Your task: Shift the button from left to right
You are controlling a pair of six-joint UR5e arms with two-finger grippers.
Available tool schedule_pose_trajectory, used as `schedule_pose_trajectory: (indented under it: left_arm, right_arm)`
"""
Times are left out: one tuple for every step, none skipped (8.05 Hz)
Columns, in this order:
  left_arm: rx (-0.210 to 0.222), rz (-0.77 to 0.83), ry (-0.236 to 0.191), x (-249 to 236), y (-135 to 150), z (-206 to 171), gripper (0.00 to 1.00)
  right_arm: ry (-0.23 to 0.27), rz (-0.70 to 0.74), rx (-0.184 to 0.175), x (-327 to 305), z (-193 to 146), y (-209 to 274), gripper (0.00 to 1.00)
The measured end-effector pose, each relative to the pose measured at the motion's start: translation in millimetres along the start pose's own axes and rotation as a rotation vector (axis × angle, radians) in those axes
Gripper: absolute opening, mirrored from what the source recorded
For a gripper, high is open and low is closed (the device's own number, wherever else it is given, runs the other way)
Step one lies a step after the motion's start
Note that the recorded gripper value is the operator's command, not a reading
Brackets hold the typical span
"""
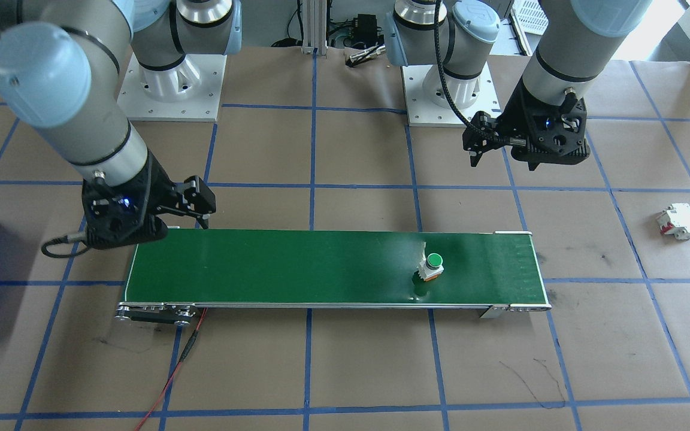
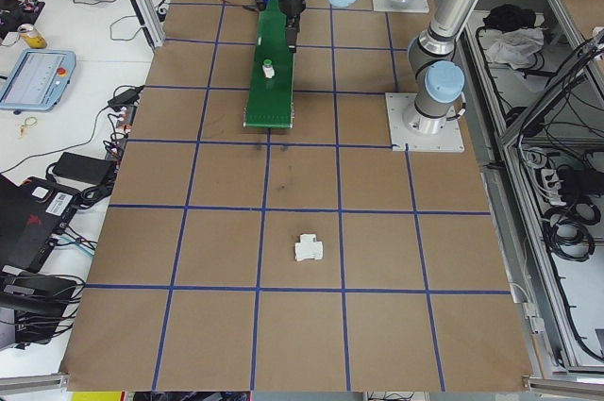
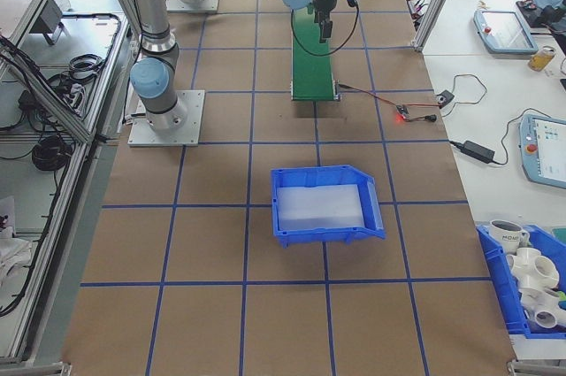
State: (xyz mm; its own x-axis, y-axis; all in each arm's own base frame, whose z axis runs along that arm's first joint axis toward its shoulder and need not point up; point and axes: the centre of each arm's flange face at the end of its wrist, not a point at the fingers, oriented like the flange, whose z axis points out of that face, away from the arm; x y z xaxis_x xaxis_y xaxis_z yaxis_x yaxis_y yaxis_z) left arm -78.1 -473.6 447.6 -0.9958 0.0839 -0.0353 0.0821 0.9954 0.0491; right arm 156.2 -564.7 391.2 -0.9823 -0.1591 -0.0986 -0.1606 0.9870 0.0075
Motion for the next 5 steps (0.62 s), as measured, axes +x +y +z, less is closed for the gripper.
schedule_pose_trajectory:
  left_arm:
    - [0.004, 0.001, -0.004, -0.2, 1.6, -1.0, 1.0]
    - [0.006, 0.002, -0.006, -0.3, 2.6, -0.8, 1.0]
    - [0.006, 0.003, -0.006, 0.0, 2.8, 0.0, 1.0]
    - [0.005, 0.003, -0.005, 0.3, 2.7, 0.9, 1.0]
    - [0.004, 0.002, -0.004, 0.6, 2.6, 1.3, 1.0]
  right_arm:
    - [-0.021, -0.032, -0.026, 0.5, 34.6, -8.5, 1.0]
    - [-0.027, -0.045, -0.044, 2.1, 59.7, -10.9, 1.0]
    - [-0.029, -0.048, -0.054, 3.3, 73.2, -11.4, 1.0]
    - [-0.032, -0.048, -0.059, 3.6, 79.9, -11.4, 1.0]
    - [-0.035, -0.047, -0.059, 3.3, 81.3, -11.1, 1.0]
